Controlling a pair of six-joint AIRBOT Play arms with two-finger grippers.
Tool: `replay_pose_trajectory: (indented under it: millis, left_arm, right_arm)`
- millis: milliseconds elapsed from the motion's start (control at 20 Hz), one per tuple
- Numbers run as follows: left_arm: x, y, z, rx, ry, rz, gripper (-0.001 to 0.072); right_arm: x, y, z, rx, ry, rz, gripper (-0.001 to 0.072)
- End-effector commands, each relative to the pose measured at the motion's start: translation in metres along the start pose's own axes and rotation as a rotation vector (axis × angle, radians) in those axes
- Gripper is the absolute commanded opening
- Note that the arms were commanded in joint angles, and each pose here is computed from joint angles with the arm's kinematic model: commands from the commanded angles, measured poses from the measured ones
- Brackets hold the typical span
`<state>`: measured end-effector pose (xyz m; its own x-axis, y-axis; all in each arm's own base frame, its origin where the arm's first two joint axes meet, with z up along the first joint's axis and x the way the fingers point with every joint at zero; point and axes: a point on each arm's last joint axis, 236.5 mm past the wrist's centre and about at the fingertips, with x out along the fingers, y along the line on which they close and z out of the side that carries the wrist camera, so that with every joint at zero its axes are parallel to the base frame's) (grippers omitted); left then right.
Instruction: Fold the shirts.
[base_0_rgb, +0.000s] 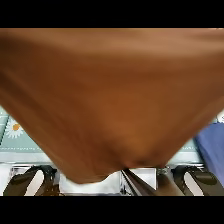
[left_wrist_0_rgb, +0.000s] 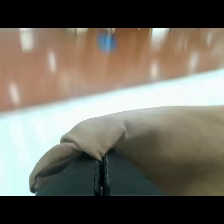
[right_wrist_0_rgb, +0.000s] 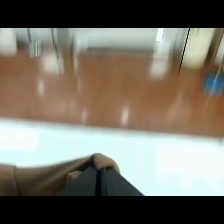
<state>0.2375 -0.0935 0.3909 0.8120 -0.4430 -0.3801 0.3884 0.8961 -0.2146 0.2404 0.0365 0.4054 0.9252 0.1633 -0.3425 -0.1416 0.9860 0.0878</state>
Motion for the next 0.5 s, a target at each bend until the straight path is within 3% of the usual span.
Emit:
replay_pose_trajectory:
  millis: [0,100,250,450]
  left_arm:
    - [0.068,0.049,-0.094,-0.232,0.268,-0.009,0.0018]
    - [0.118,0.082,-0.15,-0.369,0.331,0.009,0.0018]
    - [0.192,0.127,-0.215,-0.439,0.359,0.067,0.0018]
    - [0.277,0.175,-0.246,-0.485,0.359,0.154,0.0018]
  right_arm:
    - [0.096,-0.009,-0.078,0.107,0.236,0.063,0.0018]
    - [0.155,-0.011,-0.117,0.172,0.34,0.116,0.0018]
    - [0.24,-0.02,-0.156,0.257,0.435,0.157,0.0018]
    - [0.338,-0.035,-0.2,0.412,0.516,0.17,0.0018]
